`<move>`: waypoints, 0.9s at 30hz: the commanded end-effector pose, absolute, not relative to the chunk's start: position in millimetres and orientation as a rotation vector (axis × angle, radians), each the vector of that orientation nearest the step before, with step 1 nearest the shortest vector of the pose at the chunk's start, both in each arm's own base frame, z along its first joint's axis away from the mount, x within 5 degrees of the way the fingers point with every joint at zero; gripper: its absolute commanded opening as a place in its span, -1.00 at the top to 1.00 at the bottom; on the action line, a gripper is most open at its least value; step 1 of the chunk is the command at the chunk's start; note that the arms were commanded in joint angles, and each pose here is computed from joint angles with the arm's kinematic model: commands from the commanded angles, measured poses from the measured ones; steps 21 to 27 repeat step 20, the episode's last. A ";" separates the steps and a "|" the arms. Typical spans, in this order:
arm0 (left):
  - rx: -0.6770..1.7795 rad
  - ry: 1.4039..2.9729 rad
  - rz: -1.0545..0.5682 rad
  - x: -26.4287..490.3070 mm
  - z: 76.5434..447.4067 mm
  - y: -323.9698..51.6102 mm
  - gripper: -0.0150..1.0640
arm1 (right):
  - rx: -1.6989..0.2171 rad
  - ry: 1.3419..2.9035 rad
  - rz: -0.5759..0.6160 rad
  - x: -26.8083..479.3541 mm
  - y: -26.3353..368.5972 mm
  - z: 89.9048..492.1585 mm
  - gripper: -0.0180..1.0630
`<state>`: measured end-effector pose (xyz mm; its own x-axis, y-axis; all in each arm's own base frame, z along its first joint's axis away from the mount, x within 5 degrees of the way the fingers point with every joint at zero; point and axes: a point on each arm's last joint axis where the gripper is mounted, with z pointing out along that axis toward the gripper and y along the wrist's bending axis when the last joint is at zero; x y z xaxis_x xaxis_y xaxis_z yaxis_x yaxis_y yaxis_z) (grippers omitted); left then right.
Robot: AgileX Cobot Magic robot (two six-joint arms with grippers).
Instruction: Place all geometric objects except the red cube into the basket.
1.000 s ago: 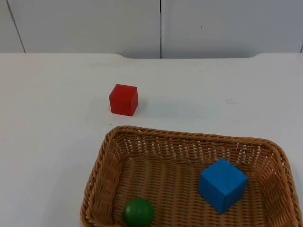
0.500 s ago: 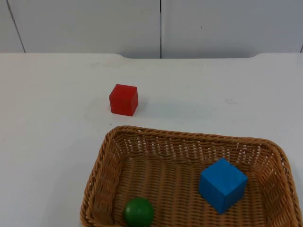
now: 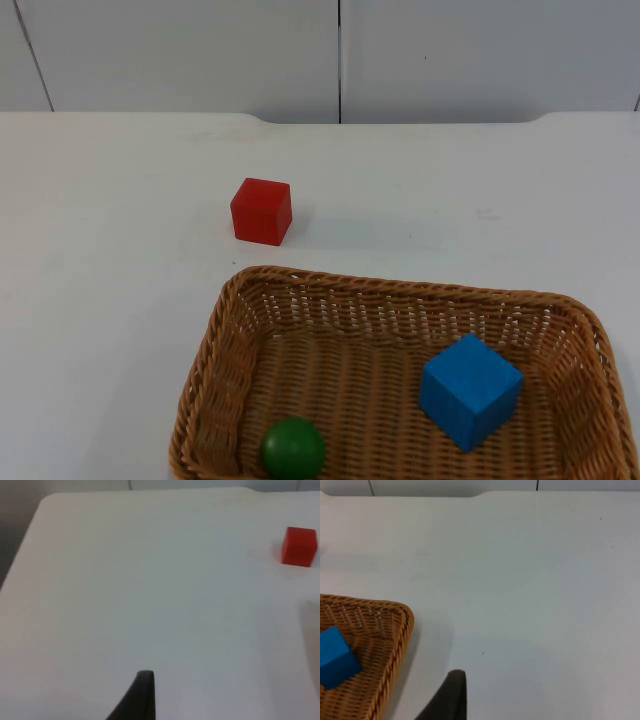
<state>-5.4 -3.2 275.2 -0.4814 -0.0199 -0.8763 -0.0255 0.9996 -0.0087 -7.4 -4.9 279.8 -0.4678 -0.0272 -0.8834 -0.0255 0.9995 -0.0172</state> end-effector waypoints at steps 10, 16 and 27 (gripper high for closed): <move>-0.079 2.062 0.031 -4.6 274.7 -3.3 -0.97 | -0.030 2.046 -0.006 -7.0 -4.8 279.8 -0.98; -0.070 2.062 0.026 -4.7 274.7 -3.3 -0.97 | -0.030 2.046 -0.006 -7.0 -4.8 279.8 -0.98; -0.049 2.063 0.015 -4.7 274.7 -3.0 -0.97 | -0.030 2.046 -0.006 -7.0 -4.8 279.8 -0.98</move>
